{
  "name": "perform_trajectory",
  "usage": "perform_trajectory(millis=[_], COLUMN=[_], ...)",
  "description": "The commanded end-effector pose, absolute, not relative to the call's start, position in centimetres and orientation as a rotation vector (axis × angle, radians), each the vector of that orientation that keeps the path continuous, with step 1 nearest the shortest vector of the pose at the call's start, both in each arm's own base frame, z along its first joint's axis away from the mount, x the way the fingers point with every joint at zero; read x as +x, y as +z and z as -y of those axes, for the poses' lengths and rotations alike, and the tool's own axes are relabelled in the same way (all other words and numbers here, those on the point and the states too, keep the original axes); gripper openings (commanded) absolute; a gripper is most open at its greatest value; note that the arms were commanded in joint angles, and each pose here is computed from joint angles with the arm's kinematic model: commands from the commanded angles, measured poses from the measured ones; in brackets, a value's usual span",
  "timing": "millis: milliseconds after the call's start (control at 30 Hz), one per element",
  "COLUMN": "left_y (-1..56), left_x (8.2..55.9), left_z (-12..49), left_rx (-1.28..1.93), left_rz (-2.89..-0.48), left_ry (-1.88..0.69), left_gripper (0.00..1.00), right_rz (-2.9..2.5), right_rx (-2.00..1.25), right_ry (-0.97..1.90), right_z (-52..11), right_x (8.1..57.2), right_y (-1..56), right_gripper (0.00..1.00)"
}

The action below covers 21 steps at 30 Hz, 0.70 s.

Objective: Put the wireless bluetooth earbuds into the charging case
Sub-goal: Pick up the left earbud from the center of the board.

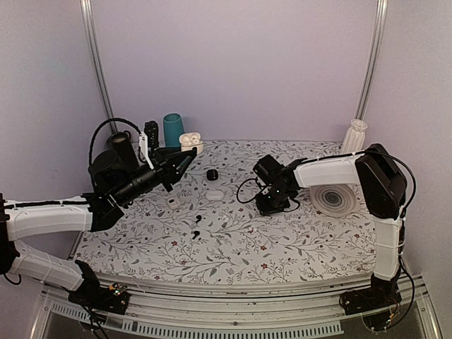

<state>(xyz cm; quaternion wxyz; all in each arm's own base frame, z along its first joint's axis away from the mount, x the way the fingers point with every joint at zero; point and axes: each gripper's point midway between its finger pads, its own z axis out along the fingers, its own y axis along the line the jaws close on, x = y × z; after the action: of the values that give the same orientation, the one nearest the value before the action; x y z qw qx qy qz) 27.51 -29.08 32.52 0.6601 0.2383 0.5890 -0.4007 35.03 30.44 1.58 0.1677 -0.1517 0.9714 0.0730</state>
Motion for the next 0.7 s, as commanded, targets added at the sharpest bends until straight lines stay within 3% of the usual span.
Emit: perform_trajectory(millis=[0, 667], left_y=[33.3, 32.8], left_x=[27.6, 28.1], left_z=[28.9, 29.1], left_rx=[0.527, 0.533], left_rz=[-1.305, -1.343], left_ry=[-0.915, -0.899], left_gripper=[0.00, 0.00], right_rz=[-2.781, -2.779], right_rx=[-0.428, -0.437], right_ry=[0.232, 0.181], right_z=[-30.4, -29.5], right_x=[34.8, 34.7], right_y=[1.2, 2.3], right_gripper=[0.24, 0.36])
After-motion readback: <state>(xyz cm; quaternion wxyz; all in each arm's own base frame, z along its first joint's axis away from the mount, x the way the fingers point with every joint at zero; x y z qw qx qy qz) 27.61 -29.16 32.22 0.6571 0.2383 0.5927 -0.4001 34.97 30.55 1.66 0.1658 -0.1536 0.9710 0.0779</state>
